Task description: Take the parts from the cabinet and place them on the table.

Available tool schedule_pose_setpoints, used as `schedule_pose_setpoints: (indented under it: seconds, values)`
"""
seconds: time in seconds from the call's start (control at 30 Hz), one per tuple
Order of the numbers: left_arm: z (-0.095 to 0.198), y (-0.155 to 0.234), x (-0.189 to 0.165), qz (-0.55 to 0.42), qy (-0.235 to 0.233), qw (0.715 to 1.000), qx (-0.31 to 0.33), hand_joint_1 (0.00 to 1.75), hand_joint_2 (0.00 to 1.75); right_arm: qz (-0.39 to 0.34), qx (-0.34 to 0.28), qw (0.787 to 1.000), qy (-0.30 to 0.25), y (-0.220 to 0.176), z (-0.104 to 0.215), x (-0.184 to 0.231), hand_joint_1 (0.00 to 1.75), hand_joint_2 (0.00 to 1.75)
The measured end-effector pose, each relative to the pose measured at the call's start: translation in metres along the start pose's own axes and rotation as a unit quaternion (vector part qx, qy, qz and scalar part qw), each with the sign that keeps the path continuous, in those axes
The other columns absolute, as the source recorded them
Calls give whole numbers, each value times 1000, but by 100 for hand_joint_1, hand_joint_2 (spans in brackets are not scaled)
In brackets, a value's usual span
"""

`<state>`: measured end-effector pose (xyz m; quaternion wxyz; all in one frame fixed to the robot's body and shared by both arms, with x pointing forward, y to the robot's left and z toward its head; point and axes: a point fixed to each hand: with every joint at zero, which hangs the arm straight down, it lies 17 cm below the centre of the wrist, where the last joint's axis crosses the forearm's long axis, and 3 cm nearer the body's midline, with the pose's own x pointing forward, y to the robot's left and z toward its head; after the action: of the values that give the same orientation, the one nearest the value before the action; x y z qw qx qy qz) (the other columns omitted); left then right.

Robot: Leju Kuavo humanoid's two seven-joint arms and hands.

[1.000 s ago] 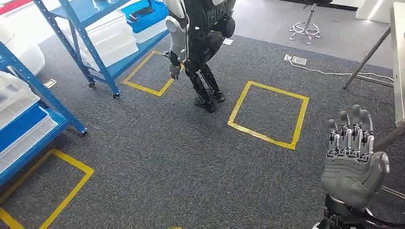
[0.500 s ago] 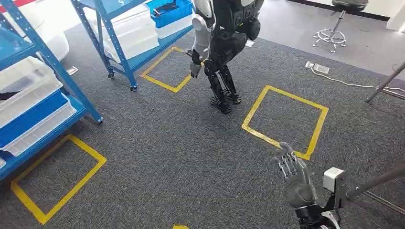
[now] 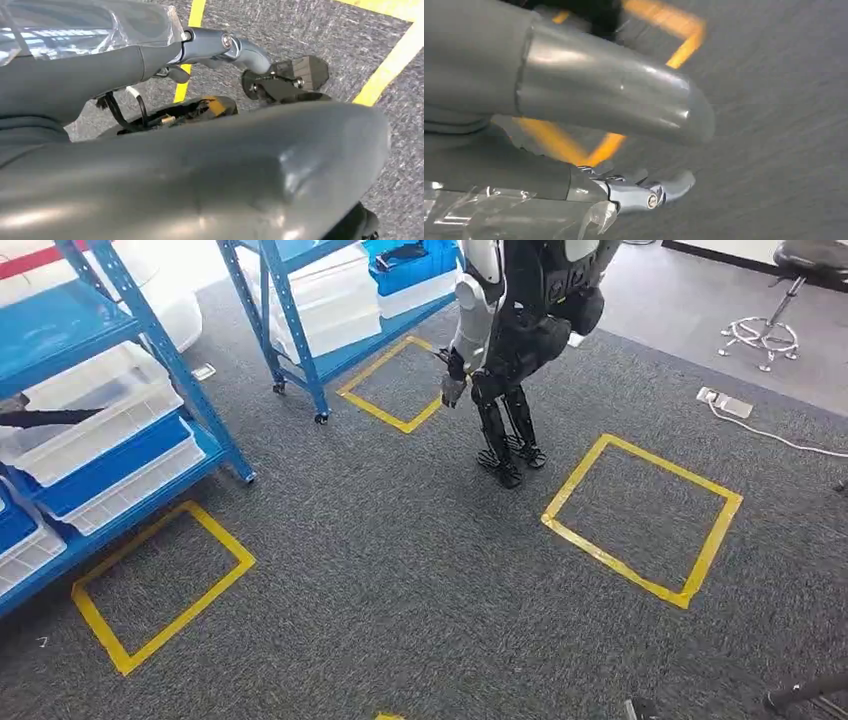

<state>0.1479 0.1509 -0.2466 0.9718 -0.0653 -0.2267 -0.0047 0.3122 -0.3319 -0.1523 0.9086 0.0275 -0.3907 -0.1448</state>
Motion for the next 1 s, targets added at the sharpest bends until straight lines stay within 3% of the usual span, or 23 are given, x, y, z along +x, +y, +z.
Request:
schedule_pose_setpoints:
  seconds: [0.07,0.17,0.23,0.4,0.6,0.63,0.87,1.0]
  values:
    - [0,0,0,-4,1,1000,0,0,0,49,-23,995,84,-12,2,-48,0,0]
    - [0,-1,-1,-13,5,1000,-2,0,0,142,-40,967,209,-27,20,-122,0,0]
    - [0,-2,-4,-18,9,1000,-3,0,0,186,-36,949,252,-27,31,-152,0,0]
    - [-2,-4,5,-35,4,999,-9,0,0,254,-25,920,296,-22,45,-189,0,0]
    - [-1,-6,2,-46,9,999,-13,0,0,288,-28,905,312,-28,52,-203,0,0]
    - [-1,-8,3,-47,9,999,-15,0,175,296,-29,901,317,-32,54,-207,0,0]
    - [-2,-8,3,-58,9,998,-13,0,175,342,-27,873,347,-48,69,-228,0,0]
    - [-2,-6,3,-63,9,998,-9,0,175,353,-33,871,340,-46,66,-225,0,0]
